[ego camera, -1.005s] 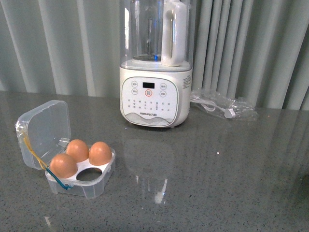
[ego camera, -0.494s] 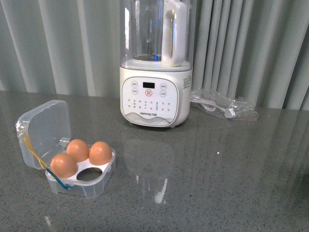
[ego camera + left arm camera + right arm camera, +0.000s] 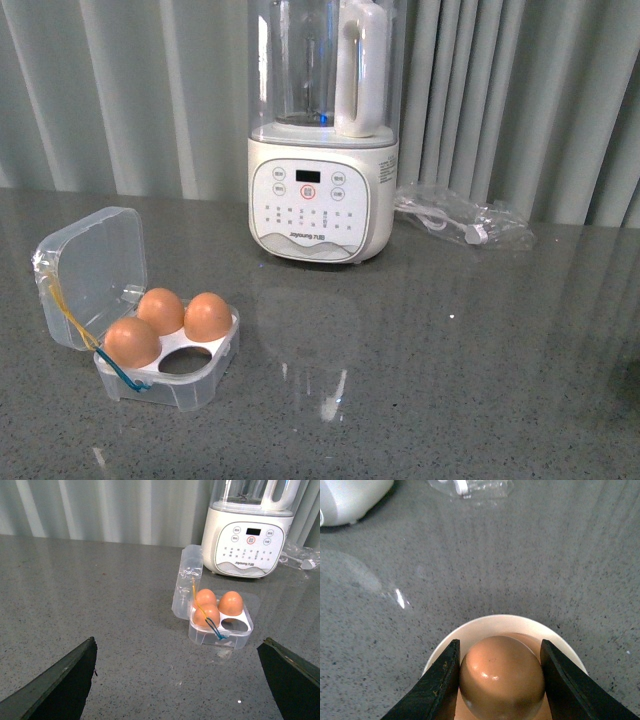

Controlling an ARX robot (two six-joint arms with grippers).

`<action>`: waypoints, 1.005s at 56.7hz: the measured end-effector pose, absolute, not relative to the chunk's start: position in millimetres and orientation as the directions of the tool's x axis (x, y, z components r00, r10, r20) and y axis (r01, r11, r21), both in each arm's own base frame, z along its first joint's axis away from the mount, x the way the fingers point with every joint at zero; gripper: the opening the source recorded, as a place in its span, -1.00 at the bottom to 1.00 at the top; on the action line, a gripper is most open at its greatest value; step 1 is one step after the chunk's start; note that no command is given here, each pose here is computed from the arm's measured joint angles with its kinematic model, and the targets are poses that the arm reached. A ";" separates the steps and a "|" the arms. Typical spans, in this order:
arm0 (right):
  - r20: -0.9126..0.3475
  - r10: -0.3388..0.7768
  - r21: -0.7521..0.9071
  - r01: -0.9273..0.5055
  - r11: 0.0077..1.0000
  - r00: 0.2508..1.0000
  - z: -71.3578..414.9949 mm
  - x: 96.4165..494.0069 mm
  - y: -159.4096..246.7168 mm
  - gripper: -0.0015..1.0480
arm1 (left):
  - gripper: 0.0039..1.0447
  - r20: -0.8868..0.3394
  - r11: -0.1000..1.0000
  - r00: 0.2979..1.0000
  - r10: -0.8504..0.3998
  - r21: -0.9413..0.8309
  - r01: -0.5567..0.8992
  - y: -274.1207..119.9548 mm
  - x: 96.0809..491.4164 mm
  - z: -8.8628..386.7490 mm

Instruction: Put egg into box

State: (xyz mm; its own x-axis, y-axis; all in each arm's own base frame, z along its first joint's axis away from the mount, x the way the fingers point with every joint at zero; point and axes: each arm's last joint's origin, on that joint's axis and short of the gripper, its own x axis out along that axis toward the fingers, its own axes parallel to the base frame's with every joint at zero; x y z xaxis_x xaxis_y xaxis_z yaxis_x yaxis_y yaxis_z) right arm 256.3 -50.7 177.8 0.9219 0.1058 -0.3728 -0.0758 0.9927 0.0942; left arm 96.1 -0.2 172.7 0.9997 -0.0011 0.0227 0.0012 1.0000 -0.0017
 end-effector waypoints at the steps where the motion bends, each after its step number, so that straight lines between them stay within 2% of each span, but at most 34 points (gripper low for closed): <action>1: -0.363 0.107 0.093 -0.078 0.993 0.926 182.5 255.1 -50.0 -0.22 | 0.87 0.023 1.000 1.000 -0.001 -0.002 0.001 -0.2 96.1 172.7; 14: -0.194 0.091 0.030 -0.087 0.996 0.977 241.4 260.0 -24.2 -0.22 | 0.87 0.023 1.000 1.000 -0.001 -0.002 0.001 -0.2 96.1 172.7; 26: -0.163 0.095 0.017 -0.093 0.996 0.982 257.1 291.6 22.1 -0.23 | 0.87 0.023 1.000 1.000 -0.001 -0.002 0.001 -0.2 96.1 172.7; 35: -0.176 0.196 0.017 -0.197 0.980 0.965 261.4 319.2 81.8 -0.23 | 0.87 0.023 1.000 1.000 -0.001 -0.002 0.001 -0.2 96.1 172.7; 45: -0.218 0.330 0.017 -0.334 0.942 0.919 258.1 327.9 139.9 -0.23 | 0.87 0.023 1.000 1.000 -0.001 -0.002 0.001 -0.2 96.1 172.7; 49: -0.263 0.432 0.028 -0.441 0.897 0.863 251.5 323.3 169.9 -0.23 | 0.87 0.023 1.000 1.000 -0.001 -0.002 0.001 -0.2 96.1 172.7; 57: -0.309 0.535 0.044 -0.550 0.834 0.787 240.2 315.7 196.2 -0.23 | 0.87 0.023 1.000 1.000 -0.001 -0.002 0.001 -0.2 96.1 172.7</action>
